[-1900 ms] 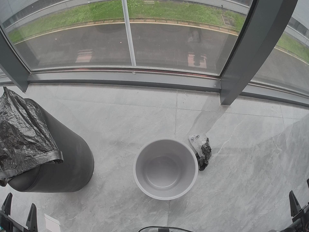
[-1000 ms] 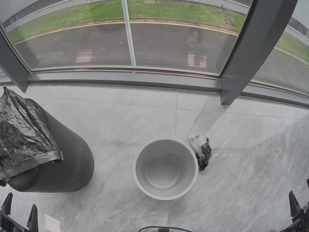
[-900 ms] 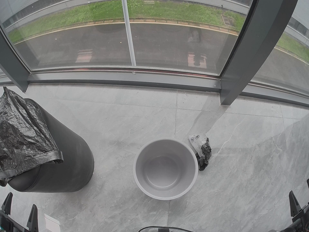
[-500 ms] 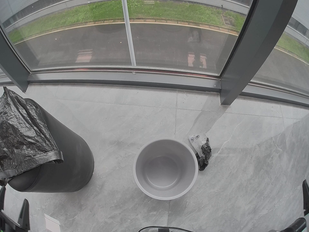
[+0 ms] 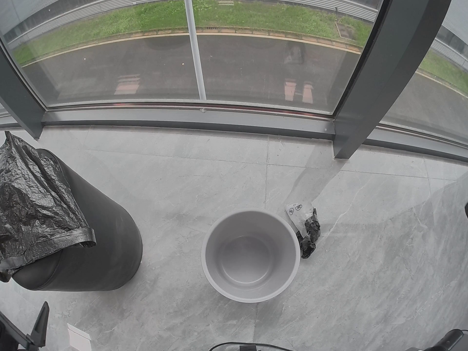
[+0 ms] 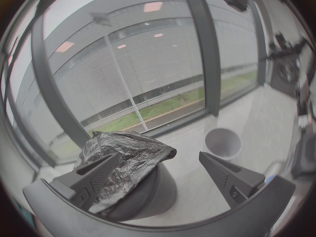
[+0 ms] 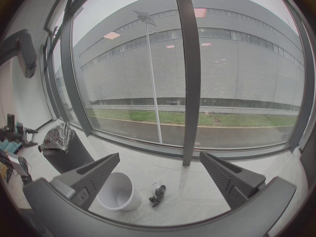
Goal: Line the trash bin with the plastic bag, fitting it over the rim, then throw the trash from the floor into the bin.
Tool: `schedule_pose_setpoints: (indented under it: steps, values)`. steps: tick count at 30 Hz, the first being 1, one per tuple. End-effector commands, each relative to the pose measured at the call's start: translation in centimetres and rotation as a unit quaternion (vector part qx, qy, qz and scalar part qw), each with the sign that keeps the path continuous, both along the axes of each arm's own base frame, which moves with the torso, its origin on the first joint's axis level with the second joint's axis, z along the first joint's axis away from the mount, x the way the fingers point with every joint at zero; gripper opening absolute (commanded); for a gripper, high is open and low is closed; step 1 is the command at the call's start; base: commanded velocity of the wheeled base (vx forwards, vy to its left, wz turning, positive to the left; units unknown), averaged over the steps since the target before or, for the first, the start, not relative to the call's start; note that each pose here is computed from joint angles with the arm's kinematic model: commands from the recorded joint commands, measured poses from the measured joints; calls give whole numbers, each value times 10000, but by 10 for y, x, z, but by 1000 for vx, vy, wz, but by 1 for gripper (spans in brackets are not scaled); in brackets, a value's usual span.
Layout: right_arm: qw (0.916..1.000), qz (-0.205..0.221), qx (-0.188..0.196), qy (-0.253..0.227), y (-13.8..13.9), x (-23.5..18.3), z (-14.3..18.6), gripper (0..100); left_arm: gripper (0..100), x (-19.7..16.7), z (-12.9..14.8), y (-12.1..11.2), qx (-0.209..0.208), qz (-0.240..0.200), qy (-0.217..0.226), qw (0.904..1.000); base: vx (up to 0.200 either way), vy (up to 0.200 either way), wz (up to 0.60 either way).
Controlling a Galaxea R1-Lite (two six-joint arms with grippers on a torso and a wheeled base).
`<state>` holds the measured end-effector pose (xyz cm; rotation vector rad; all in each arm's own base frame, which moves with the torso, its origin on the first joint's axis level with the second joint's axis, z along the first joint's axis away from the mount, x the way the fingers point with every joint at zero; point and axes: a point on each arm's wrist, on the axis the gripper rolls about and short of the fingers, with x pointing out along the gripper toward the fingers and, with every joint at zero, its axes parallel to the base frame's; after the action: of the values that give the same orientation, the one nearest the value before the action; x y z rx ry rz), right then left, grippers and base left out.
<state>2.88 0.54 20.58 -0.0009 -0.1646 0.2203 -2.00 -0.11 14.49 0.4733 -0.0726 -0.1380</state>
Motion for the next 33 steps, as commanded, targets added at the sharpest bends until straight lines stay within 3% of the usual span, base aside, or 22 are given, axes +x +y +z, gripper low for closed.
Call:
schedule_pose_setpoints:
  steps: [1, 3, 4, 5, 7, 11, 22, 26, 30, 33]
  values:
    - [9939, 712, 344, 762, 19, 78, -2, 100, 100, 25, -7, -1, 1792, -75, 736, 9810, 0, 0, 0]
    - [9944, 649, 392, 740, 18, 75, -2, 100, 100, 27, -8, -1, 2281, -8, 741, 9708, 0, 0, 0]
    - [9944, 649, 392, 740, 18, 75, -2, 100, 100, 27, -8, -1, 2281, -8, 741, 9708, 0, 0, 0]
    - [9951, 590, 399, 683, 18, 72, -2, 100, 100, 29, -7, 0, 2777, 39, 732, 9579, 0, 0, 0]
    - [9955, 578, 410, 622, 17, 70, 0, 100, 100, 29, -6, 0, 3189, 66, 678, 9453, 0, 0, 0]
    - [9952, 583, 401, 675, 17, 70, -2, 100, 100, 33, -4, 0, 3597, 103, 731, 9302, 0, 0, 0]
    - [9938, 566, 382, 874, 17, 67, -15, 100, 100, 82, 17, -3, 3596, 54, 1227, 9250, 0, 0, 0]
    - [9927, 575, 373, 990, 17, 68, -20, 100, 100, 99, 15, -6, 3208, -91, 1445, 9360, 0, 0, 0]
    - [9924, 573, 367, 1028, 17, 69, -22, 100, 100, 111, 11, -13, 3076, -243, 1656, 9367, 0, 0, 0]
    - [9924, 565, 368, 1027, 17, 69, -22, 100, 100, 121, 17, -19, 3112, -88, 1346, 9407, 0, 0, 0]
